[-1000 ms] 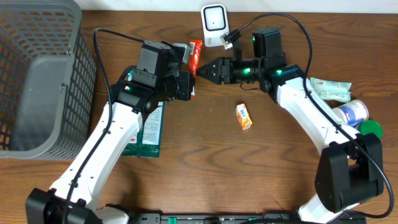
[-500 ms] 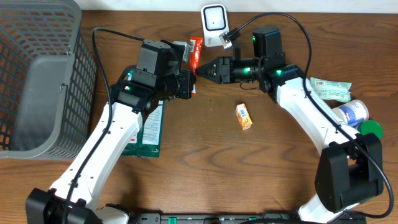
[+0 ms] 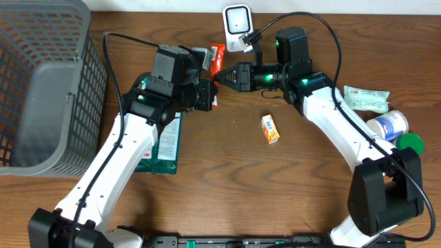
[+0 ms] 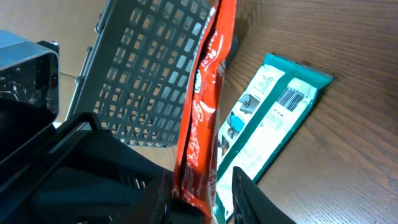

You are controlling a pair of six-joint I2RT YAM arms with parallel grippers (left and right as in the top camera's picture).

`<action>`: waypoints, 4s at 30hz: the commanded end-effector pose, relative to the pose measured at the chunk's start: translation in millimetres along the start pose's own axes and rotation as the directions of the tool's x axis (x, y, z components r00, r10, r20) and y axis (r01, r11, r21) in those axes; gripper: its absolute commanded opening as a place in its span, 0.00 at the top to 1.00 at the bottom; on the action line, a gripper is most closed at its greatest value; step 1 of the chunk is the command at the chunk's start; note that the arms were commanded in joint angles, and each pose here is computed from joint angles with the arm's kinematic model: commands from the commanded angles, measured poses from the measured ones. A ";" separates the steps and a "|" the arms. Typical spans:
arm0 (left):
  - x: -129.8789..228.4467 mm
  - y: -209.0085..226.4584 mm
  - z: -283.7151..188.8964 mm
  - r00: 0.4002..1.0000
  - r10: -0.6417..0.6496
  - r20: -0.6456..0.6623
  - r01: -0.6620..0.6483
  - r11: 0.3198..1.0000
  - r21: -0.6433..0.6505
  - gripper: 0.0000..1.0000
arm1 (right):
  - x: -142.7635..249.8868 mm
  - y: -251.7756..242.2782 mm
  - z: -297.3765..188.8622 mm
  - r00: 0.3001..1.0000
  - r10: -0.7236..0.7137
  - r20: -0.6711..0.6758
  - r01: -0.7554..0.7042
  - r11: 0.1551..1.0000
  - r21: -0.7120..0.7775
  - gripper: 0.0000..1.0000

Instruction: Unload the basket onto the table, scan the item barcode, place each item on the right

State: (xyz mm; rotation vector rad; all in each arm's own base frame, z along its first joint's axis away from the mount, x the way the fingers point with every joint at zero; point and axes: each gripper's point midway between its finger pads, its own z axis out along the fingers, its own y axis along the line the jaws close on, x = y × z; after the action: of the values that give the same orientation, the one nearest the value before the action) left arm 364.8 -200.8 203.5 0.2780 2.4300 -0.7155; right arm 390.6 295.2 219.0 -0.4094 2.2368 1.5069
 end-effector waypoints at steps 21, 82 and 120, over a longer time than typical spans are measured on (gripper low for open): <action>-10.8 -5.9 -5.2 0.999 0.017 0.036 -0.017 1.000 0.014 0.77 | 11.4 0.5 21.3 1.000 -0.029 -0.013 0.029 0.999 0.046 0.99; 2.7 -87.3 -69.1 0.936 0.300 0.181 -0.339 0.639 0.691 0.40 | -45.5 70.1 -78.7 0.997 -0.059 -0.059 0.066 0.989 0.136 0.99; -13.1 -84.9 -65.1 0.928 0.297 0.223 -0.369 0.667 0.648 0.93 | -20.4 93.1 -51.6 0.978 -0.148 -0.149 0.161 0.984 0.075 0.72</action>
State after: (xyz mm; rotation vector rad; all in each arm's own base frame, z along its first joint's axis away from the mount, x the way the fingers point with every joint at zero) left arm 312.8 -235.9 287.6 0.9320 1.8463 -1.3953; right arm 357.6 279.7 324.7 -0.6387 2.3073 1.3587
